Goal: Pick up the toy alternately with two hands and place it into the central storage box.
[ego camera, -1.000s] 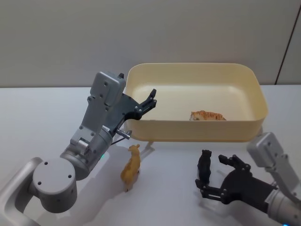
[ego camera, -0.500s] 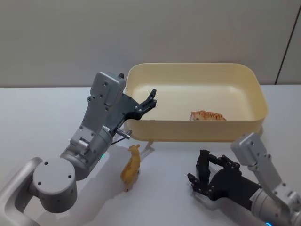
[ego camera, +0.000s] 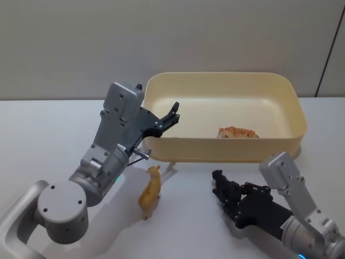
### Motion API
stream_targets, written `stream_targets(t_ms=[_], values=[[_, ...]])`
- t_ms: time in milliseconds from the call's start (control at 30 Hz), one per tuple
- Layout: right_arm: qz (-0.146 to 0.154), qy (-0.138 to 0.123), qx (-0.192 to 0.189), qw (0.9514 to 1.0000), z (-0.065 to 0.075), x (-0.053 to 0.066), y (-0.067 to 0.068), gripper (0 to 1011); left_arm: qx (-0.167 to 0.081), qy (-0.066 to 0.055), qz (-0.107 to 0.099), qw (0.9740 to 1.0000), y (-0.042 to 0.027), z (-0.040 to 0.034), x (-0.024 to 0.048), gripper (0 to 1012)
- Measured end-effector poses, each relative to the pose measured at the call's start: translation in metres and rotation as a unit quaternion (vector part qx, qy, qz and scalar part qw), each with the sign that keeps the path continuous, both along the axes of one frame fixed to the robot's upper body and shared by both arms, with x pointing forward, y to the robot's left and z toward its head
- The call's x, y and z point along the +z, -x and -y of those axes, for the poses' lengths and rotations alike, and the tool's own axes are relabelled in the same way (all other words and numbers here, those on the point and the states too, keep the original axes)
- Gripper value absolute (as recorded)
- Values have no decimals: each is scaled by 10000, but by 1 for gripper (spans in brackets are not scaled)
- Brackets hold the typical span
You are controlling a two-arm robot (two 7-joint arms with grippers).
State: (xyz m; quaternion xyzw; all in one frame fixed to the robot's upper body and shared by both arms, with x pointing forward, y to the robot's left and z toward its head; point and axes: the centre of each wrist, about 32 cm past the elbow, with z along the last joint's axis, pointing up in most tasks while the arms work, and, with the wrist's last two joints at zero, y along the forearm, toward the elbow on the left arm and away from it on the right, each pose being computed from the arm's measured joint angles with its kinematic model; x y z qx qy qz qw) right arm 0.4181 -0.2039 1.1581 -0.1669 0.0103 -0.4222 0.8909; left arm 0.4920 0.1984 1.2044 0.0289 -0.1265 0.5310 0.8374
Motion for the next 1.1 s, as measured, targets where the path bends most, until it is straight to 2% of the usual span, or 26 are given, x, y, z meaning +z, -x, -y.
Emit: stream_targets(t_ms=[33, 100, 300, 467, 833, 900, 1100], values=[[0, 1, 0, 10000, 0, -1, -1, 358, 0, 0, 0, 10000, 0, 0, 0, 1001], [2, 1, 4, 10000, 1, -1, -1, 327, 0, 0, 0, 10000, 0, 0, 0, 1001], [46, -44, 88, 9999, 39, 10, -2, 318, 0, 0, 0, 10000, 0, 0, 0, 1001], [151, -147, 190, 9996, 83, 69, 9, 318, 0, 0, 0, 10000, 0, 0, 0, 1001], [459, -643, 357, 9962, 230, 410, 19, 318, 0, 0, 0, 10000, 0, 0, 0, 1001], [517, -731, 352, 9954, 254, 484, -6, 318, 0, 1, 0, 10000, 0, 0, 0, 1001], [621, -857, 288, 9940, 285, 611, -103, 318, 0, 0, 0, 10000, 0, 0, 0, 1001]])
